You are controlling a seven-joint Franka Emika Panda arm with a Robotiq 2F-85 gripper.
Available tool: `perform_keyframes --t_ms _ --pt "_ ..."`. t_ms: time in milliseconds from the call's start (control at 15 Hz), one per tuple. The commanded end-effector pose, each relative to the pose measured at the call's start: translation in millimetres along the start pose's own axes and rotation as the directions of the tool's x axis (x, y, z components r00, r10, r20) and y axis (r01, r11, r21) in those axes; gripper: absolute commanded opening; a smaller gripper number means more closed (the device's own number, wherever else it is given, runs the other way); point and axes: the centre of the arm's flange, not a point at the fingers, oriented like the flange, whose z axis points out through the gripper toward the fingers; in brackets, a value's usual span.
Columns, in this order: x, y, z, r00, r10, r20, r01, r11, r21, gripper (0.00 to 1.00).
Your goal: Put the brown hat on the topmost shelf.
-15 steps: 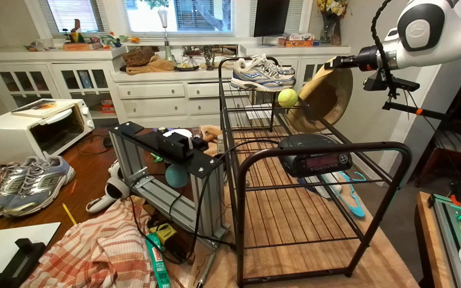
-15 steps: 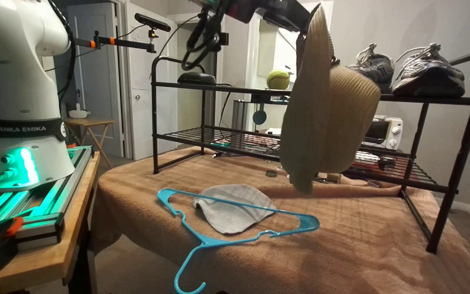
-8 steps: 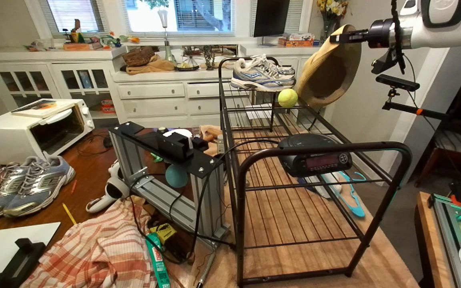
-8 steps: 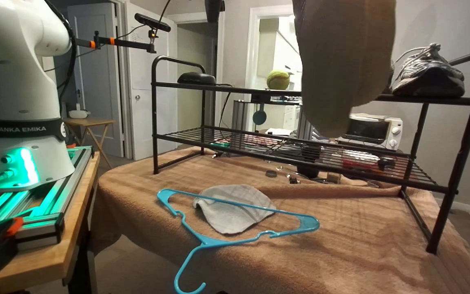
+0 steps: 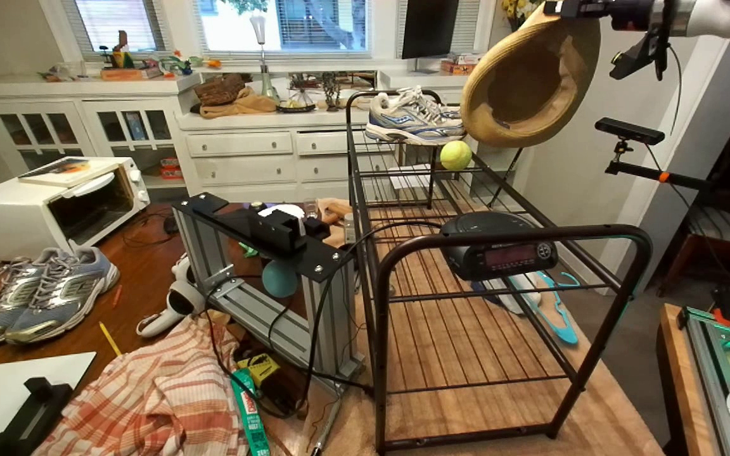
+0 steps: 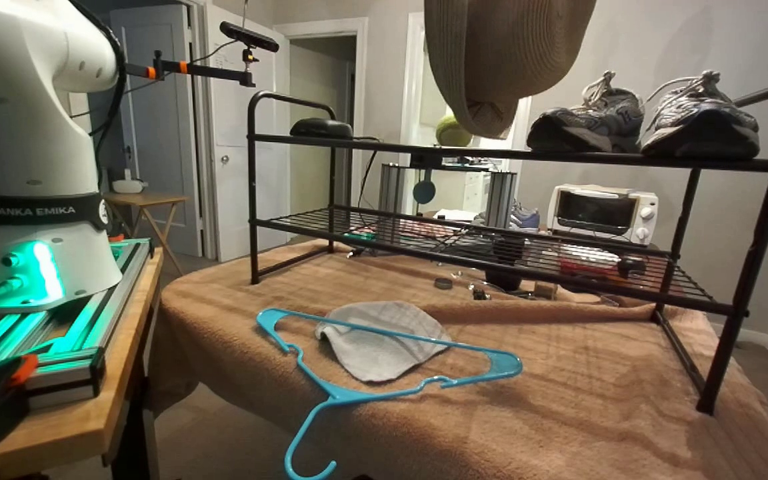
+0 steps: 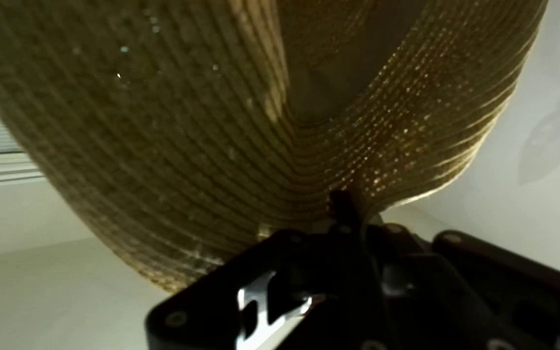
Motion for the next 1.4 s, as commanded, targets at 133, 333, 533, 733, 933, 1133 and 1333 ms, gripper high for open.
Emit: perform_keyframes --t_ms 133,333,533,733,933,1133,1333 --pt "19.8 -39.3 -16.3 0.997 -0.006 -0.071 0.012 0.996 0.092 0.01" --pt "21.5 -58.5 -14.2 0.994 -0.031 -0.11 0.048 0.987 0.154 0.01" --pt "19.7 -66.8 -9.5 0.985 -0.061 -0.161 0.094 0.974 0.205 0.01" --pt "16.3 -68.0 -8.4 0.979 -0.076 -0.191 0.12 0.965 0.233 0.01" --pt "14.1 -101.0 1.4 0.974 -0.044 -0.224 0.1 0.963 0.249 0.01" --pt "5.5 -130.6 11.0 0.965 -0.022 -0.262 0.091 0.963 0.254 0.01" --pt "-4.5 -121.7 17.9 0.956 -0.03 -0.292 0.111 0.959 0.262 0.01"
